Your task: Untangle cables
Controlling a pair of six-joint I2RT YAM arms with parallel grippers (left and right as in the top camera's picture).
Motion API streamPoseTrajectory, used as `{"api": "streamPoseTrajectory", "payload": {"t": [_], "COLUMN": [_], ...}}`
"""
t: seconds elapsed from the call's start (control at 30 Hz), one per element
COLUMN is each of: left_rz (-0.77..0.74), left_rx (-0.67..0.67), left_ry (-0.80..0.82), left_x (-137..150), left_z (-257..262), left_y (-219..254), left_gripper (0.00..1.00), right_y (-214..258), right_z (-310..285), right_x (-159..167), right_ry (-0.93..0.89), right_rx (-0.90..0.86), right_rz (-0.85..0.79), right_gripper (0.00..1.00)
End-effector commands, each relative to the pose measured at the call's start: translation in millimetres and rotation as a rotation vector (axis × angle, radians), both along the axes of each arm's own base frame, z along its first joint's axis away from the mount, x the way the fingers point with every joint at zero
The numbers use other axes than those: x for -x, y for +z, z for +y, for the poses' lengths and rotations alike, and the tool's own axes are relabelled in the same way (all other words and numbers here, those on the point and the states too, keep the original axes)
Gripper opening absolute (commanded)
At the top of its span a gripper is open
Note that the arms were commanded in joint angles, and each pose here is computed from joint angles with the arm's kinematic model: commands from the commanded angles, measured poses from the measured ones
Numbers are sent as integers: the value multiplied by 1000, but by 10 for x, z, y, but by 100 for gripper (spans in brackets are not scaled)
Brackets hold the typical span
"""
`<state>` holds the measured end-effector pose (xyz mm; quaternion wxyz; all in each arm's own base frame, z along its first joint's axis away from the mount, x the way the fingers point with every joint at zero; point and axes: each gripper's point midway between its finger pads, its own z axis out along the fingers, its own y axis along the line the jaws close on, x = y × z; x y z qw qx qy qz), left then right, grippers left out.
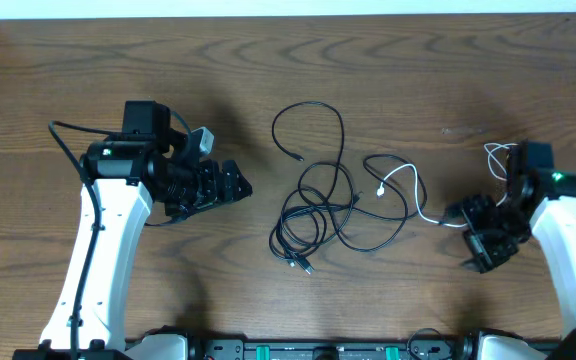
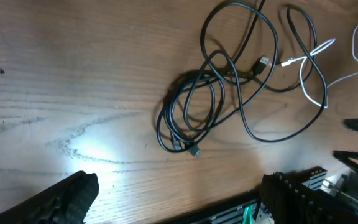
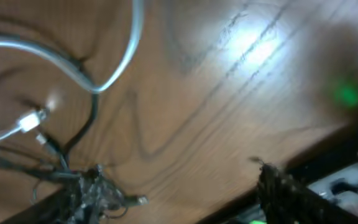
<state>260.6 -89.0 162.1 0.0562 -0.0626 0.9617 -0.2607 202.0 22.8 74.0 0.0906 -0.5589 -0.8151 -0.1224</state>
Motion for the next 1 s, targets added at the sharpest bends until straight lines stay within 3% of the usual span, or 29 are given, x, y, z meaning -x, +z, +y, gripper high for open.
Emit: {"api": "streamPoseTrajectory", "payload": {"t": [0.0, 0.23, 0.4, 0.5, 0.63, 0.97], "left_rz": [2, 2, 2, 2, 1, 2], "left_rx": [-9, -9, -9, -9, -9, -9], "left_ry": [-19, -19, -19, -19, -19, -19], "left_x": [14, 13, 13, 13, 13, 14], "left_z": [4, 3, 3, 3, 3, 3], "left_y": [-31, -30, -30, -30, -30, -30], "left_gripper": [89, 89, 89, 89, 89, 89], "right_y": [-219, -449, -499, -503, -518, -240], "right_z": [37, 26, -7, -29, -91, -16], "right_x": [33, -181, -286, -302, -315, -672], "right_ry": [-179, -252, -290, -291, -285, -67], "right_rx": [-19, -28, -20, -8, 29, -12], "right_rz": [42, -67, -112, -120, -131, -347], "right_gripper": [68, 73, 70, 57, 4, 1]}}
